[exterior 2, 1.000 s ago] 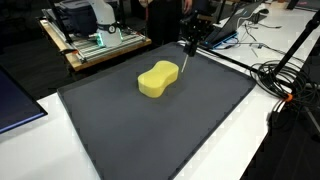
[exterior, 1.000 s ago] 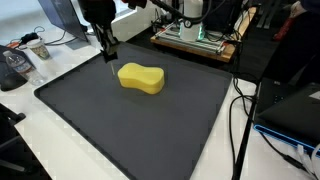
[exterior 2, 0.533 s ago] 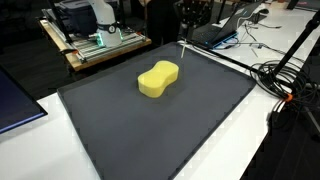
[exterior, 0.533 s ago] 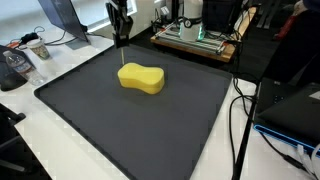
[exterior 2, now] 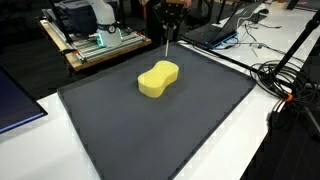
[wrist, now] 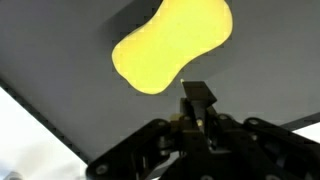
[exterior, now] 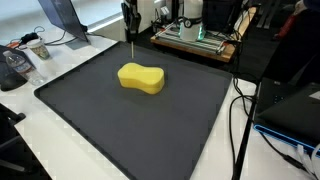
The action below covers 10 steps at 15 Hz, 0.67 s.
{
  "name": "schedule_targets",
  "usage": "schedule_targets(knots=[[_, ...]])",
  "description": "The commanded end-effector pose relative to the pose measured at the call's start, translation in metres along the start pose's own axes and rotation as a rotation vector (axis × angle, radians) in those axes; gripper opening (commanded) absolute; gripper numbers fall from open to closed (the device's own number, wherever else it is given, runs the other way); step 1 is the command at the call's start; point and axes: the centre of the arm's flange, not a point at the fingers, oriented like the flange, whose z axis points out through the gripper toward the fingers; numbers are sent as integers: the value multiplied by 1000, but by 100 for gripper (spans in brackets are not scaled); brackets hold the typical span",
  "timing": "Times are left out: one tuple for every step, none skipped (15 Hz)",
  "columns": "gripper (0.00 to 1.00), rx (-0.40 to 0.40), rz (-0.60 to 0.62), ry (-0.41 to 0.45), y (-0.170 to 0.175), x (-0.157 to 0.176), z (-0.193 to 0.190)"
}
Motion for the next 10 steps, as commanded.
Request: schedule_targets(knots=[[3,44,93,-19,51,-14,21],[3,45,119,-25,61,-13,29],[3,48,138,-37,71,-12,38],[3,47,157,-51,80,-11,46],[3,51,173,-65,87,-11,54],[3,48,190,-71,94,-11,61],[3,45,199,-79,98,-11,67],[3,44,209,-83,102,-12,73],[3,48,219,-83,105,-12,76],[3,50,228,-83,106,-12,80]])
